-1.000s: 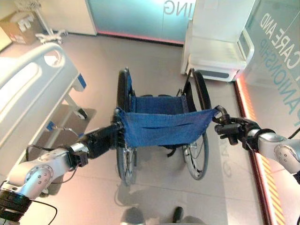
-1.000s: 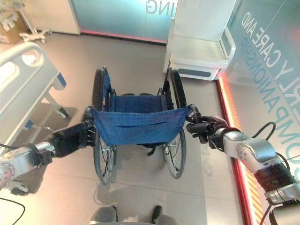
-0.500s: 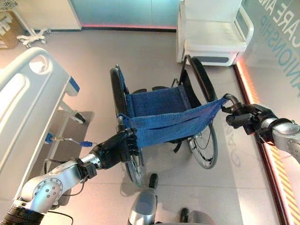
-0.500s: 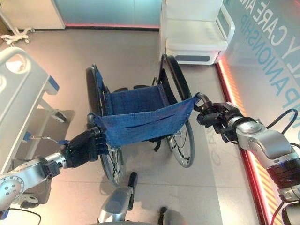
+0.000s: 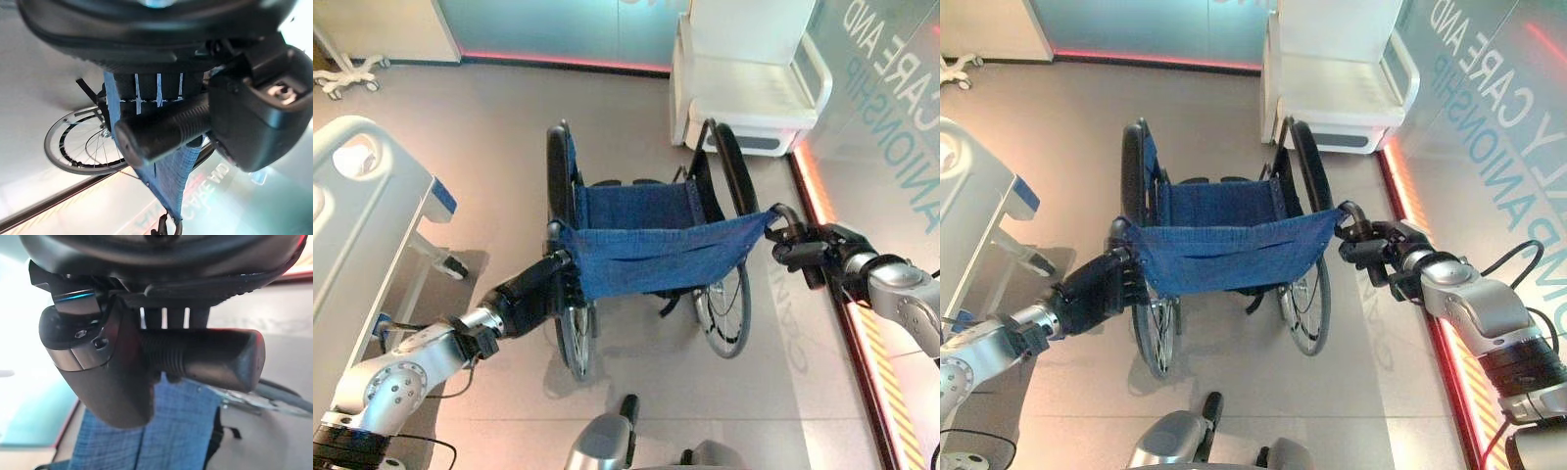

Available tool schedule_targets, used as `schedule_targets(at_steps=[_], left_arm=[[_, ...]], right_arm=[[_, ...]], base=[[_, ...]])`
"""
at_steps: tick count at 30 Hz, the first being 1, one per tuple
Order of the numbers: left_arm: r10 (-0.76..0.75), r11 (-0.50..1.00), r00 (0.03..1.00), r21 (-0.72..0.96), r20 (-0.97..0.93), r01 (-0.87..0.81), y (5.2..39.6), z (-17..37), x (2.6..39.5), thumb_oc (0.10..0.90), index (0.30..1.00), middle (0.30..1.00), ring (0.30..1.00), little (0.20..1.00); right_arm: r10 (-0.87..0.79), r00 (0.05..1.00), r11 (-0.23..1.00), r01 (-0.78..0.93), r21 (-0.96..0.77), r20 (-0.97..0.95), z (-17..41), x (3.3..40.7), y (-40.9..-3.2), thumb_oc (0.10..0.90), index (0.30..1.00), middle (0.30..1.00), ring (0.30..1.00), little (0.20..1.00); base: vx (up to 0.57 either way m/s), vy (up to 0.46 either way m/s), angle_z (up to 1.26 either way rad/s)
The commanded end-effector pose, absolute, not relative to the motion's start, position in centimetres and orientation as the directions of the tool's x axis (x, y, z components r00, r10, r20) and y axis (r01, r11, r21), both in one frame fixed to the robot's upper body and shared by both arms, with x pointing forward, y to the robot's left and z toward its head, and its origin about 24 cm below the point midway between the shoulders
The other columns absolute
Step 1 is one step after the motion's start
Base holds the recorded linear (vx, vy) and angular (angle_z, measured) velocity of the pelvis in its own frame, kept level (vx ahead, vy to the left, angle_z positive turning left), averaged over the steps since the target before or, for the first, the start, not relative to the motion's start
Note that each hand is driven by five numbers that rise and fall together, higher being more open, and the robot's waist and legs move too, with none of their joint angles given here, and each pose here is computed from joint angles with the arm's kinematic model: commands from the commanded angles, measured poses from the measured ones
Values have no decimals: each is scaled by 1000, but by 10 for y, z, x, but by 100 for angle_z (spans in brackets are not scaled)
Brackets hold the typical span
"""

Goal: Push the wheelchair next to the bed

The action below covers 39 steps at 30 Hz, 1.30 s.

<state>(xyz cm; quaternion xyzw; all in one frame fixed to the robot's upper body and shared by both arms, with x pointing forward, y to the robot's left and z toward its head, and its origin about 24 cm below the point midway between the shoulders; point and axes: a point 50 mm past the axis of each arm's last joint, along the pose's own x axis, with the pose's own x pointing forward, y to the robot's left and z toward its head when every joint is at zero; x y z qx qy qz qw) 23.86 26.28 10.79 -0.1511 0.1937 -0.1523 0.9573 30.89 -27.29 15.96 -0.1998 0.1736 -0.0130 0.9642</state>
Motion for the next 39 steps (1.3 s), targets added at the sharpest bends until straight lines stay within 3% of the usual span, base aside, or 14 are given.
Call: schedule_targets(at_steps=[1,15,31,39], left_arm=[[-293,938,955,-180,40,295,284,192,252,400,300,300,300,300],[-268,936,962,-220,59,275,281,182,235,400,300,300,300,300],[-238,956,968,-154,83,248,282,181,230,400,300,300,300,300],[-213,968,973,-117,87,222,291,198,240,400,300,300,300,300]], right_arm=[[123,979,917,-174,-358,-162,194,317,-248,400,300,300,300,300],[168,965,898,-234,-372,-203,223,311,-245,400,300,300,300,300],[202,959,887,-266,-377,-201,194,325,-218,400,300,300,300,300],[324,927,849,-374,-373,-191,180,317,-198,400,300,300,300,300]], base=[[518,-242,61],[503,-219,73],[460,-78,-15],[516,34,-8]])
